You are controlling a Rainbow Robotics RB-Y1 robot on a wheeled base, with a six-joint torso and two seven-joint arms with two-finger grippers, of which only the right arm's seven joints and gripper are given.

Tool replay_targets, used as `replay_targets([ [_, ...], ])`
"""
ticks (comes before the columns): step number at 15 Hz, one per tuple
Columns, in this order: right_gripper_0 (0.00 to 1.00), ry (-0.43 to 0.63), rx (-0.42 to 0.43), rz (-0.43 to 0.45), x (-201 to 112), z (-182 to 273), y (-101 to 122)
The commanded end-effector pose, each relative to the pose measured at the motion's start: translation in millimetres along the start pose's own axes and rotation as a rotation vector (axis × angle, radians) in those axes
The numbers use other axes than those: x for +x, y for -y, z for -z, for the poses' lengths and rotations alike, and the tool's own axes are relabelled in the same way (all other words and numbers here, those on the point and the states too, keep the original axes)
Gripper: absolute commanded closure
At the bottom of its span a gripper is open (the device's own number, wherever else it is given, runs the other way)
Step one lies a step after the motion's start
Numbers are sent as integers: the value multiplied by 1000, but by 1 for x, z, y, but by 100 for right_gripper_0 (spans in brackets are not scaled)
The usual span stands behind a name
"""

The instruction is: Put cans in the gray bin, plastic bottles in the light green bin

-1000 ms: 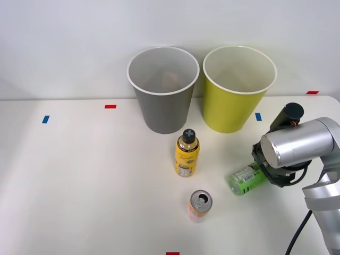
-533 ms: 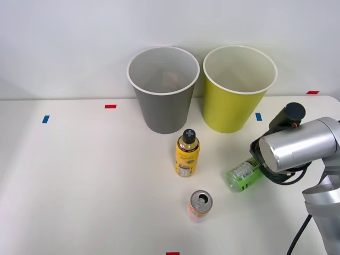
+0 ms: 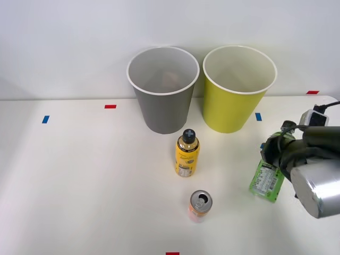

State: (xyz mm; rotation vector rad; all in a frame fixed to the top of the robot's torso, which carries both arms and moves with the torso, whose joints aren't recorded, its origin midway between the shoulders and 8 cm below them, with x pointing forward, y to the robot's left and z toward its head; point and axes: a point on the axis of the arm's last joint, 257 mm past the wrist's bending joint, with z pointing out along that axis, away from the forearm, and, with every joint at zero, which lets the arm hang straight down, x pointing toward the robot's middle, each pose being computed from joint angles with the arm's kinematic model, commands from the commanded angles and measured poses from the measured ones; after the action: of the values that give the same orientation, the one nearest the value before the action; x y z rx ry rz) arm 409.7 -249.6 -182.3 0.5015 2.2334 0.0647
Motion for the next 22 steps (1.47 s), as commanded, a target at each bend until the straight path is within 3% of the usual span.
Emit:
replay_targets([
  [1, 100, 85, -40, 172, -4, 35, 3],
  [3, 100, 133, -48, 273, -5, 33, 7],
  [5, 100, 234, -82, 317, -24, 37, -4],
  [12, 100, 596, -308, 230, -103, 86, -70],
  [16, 100, 721, -466, 112, -146, 124, -100],
  [18, 100, 839, -562, 67, -185, 164, -123],
  [22, 100, 917, -582, 17, -244, 144, -147],
])
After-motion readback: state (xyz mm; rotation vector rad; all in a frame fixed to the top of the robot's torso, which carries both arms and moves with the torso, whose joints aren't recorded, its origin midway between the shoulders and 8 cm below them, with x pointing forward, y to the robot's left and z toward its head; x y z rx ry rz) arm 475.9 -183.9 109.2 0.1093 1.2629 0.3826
